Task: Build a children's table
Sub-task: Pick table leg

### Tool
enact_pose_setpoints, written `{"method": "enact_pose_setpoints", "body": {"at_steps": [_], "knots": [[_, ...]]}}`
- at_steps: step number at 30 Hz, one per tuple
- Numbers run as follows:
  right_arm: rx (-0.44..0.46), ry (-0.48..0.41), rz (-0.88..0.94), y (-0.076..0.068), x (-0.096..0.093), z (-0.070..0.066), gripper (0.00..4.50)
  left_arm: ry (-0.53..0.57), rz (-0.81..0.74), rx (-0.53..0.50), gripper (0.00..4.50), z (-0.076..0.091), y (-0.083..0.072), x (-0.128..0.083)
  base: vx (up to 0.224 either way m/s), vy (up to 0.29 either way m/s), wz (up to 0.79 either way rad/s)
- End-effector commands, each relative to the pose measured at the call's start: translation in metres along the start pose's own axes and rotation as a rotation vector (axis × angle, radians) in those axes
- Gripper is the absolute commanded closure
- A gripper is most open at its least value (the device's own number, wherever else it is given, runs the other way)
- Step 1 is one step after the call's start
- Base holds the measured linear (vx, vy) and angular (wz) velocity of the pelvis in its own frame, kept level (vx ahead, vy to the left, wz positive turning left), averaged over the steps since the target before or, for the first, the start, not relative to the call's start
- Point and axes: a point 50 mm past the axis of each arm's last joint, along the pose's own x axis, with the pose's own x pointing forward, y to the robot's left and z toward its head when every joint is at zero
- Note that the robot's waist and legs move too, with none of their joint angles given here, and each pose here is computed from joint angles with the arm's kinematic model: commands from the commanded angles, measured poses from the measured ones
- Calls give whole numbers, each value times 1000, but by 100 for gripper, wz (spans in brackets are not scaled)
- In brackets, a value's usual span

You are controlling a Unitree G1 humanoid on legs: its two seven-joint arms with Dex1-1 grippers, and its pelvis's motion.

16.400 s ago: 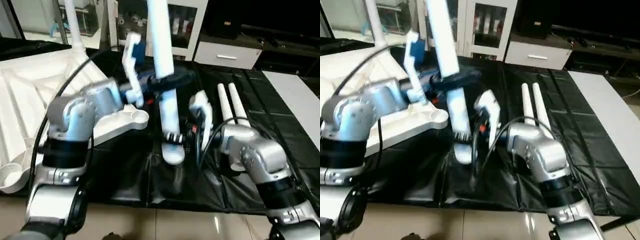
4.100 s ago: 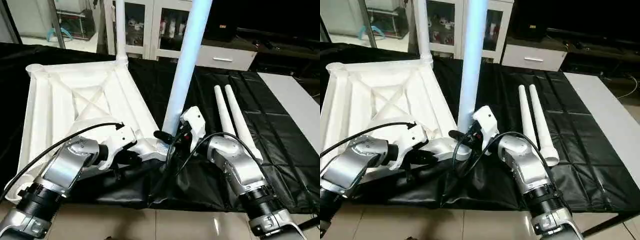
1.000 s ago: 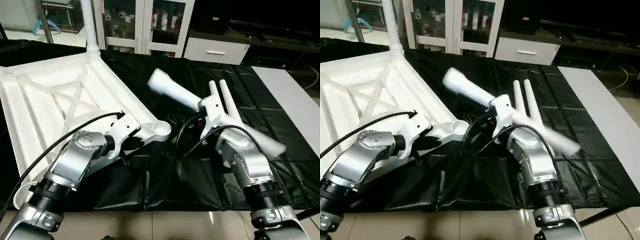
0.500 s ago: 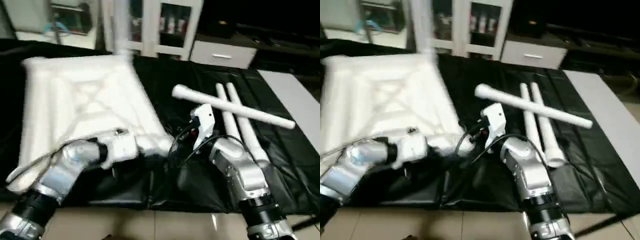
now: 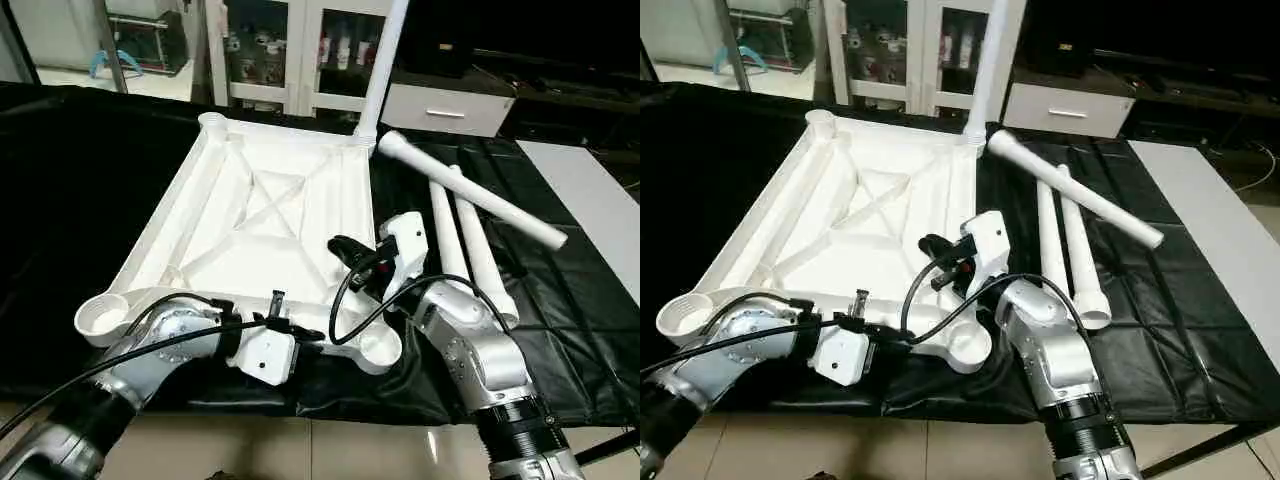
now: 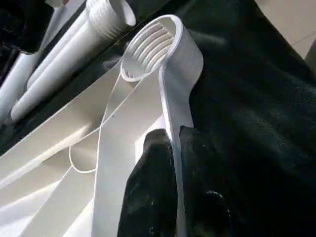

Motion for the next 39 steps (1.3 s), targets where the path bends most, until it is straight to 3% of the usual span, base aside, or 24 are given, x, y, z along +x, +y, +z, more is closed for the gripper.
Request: {"method": "enact_pose_setpoints", "body": {"at_steps": [1, 13, 23, 39], "knots": [[-8, -6, -14, -2, -3, 4, 447, -80, 81, 75, 450, 13, 14, 6, 0, 0, 0], [-11, -5, -20, -4, -2, 5, 447, -43, 125, 56, 450, 0, 19, 3, 0, 0, 0], [-18, -9, -20, -3, 0, 6, 447, 134, 272, -94, 450, -29, 27, -14, 0, 0, 0], [-23, -9, -20, -2, 2, 6, 447, 137, 261, -135, 450, -31, 20, -24, 0, 0, 0]]}}
